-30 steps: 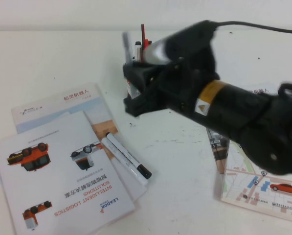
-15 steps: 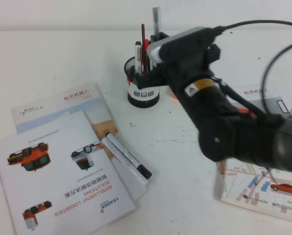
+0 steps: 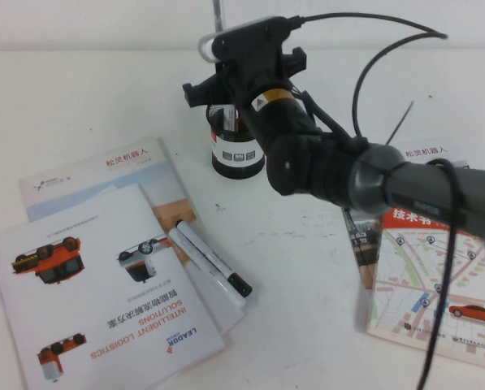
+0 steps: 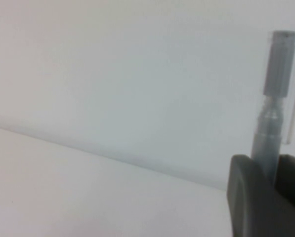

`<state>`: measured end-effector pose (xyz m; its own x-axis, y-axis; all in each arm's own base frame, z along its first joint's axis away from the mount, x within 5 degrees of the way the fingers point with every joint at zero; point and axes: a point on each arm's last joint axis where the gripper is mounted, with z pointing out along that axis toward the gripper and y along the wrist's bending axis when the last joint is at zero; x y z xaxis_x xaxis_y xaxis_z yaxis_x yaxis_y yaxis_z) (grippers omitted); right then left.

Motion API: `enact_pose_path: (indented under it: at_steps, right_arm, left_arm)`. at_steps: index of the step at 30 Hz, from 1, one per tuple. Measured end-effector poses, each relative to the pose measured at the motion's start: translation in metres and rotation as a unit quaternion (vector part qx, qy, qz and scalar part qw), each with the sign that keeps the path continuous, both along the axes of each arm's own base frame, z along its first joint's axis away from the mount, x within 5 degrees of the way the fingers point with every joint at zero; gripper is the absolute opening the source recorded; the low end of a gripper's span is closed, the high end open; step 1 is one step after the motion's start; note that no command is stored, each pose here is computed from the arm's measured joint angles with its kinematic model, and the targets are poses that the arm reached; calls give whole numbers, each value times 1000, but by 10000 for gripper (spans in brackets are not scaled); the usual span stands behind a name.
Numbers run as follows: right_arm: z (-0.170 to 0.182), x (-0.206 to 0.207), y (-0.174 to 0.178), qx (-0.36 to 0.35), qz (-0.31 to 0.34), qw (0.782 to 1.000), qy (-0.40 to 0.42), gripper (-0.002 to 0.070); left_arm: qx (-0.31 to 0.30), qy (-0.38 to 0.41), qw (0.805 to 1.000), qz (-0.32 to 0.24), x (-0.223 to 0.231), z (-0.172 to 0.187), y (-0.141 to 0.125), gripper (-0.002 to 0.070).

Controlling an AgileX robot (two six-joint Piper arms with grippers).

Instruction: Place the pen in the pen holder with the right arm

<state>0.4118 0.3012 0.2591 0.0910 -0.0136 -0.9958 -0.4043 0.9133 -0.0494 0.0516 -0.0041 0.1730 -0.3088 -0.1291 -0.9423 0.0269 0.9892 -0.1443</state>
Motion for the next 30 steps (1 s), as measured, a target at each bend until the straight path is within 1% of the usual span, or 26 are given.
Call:
enact_pose_path:
  at_steps: [6,8,10,13,15,17,18,19,20,22,23,24,25,27,30]
  right_arm:
    - [-20,20,4,12,3,999,42,52]
    - [-25,22,3,17,2,998,53,66]
    - [-29,25,1,23,-1,998,64,111]
    - [-32,27,-2,33,-9,996,77,237]
    - [-33,28,-4,42,-14,995,88,302]
    - [-29,26,-4,50,-9,993,107,344]
    - [-24,24,-4,56,-5,991,120,345]
    - [-18,22,-4,63,2,989,135,328]
    - [-13,19,-4,66,12,986,150,288]
    - [9,10,-5,69,32,984,161,178]
    - [22,5,-7,65,42,984,160,100]
    - [34,-1,-9,61,49,985,157,59]
    - [45,-7,-14,62,53,985,152,32]
    - [63,-21,-23,63,55,986,143,4]
    - [80,-45,-43,67,48,988,131,-11]
  left_arm:
    - [0,0,1000,0,0,0,0,-2]
    - [0,0,1000,0,0,0,0,-3]
    - [0,0,1000,0,0,0,0,-2]
    - [0,0,1000,0,0,0,0,-2]
    - [0,0,1000,0,0,0,0,-3]
    - [0,0,1000,0,0,0,0,-3]
    - [0,0,1000,0,0,0,0,-3]
    - [0,0,1000,0,0,0,0,-3]
    - [0,0,1000,0,0,0,0,-3]
    - [0,0,1000,0,0,0,0,-3]
    - [0,0,1000,0,0,0,0,-3]
    - [0,0,1000,0,0,0,0,-2]
    - [0,0,1000,0,0,0,0,-3]
    - [0,0,1000,0,0,0,0,-3]
    - [0,0,1000,0,0,0,0,-2]
